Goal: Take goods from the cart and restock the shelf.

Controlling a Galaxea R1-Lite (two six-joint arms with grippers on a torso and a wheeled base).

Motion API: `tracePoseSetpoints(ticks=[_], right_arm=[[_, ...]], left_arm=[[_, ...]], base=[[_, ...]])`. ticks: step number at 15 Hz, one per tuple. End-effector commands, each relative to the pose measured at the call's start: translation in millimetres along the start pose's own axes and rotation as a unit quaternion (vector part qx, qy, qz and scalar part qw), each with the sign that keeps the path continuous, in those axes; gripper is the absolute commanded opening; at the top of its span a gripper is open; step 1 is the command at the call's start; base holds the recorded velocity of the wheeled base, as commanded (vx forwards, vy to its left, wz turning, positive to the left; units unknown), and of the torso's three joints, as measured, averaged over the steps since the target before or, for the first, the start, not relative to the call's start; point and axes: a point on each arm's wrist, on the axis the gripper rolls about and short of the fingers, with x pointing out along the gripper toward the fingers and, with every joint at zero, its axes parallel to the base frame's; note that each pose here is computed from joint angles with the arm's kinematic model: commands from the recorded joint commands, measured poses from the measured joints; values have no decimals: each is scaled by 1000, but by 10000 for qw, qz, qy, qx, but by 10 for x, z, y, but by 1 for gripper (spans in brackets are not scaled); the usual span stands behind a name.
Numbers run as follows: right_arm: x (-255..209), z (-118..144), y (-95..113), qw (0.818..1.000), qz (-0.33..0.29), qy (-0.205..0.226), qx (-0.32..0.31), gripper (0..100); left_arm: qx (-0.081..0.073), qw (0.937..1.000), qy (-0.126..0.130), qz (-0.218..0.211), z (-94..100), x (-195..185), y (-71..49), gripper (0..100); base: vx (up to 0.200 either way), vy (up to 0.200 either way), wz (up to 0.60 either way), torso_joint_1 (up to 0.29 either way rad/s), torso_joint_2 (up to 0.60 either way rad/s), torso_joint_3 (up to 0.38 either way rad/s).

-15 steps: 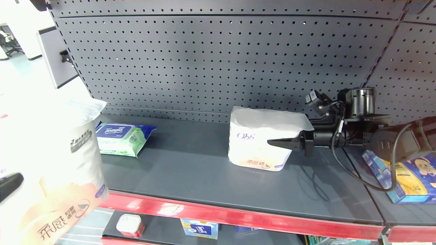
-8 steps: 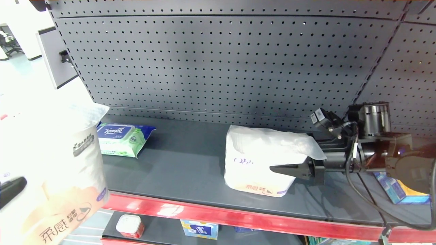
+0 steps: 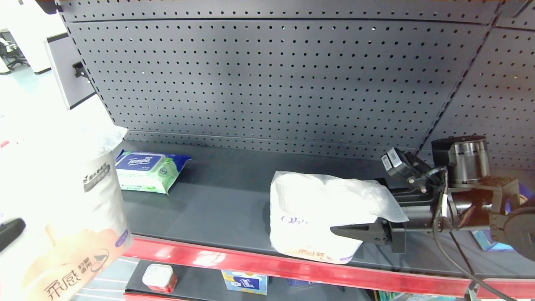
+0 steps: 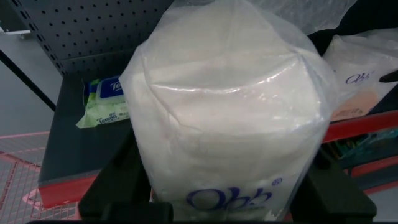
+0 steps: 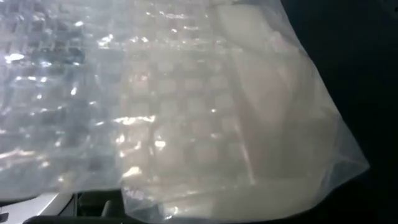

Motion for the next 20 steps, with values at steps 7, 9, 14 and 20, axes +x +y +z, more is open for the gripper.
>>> tracePoseSetpoints(ticks=[7, 9, 14, 20], right_arm=[[9, -5, 55, 10000, 52, 12, -52, 100], [4, -7, 65, 10000, -17, 48, -39, 100], [-295, -109, 185, 9980, -604, 173, 97, 100], [-1043, -314, 768, 9798, -1992, 9, 143, 100]], left_arm=[[0, 10000, -37, -8, 3, -16, -1, 0], [0, 10000, -37, -8, 3, -16, -1, 0], [6, 10000, 75, -61, -39, 16, -5, 0], [-31, 9975, 348, -615, -52, 164, -27, 0]], base=[[0, 0, 0, 0, 0, 0], [0, 0, 0, 0, 0, 0], [0, 0, 0, 0, 0, 0], [0, 0, 0, 0, 0, 0]])
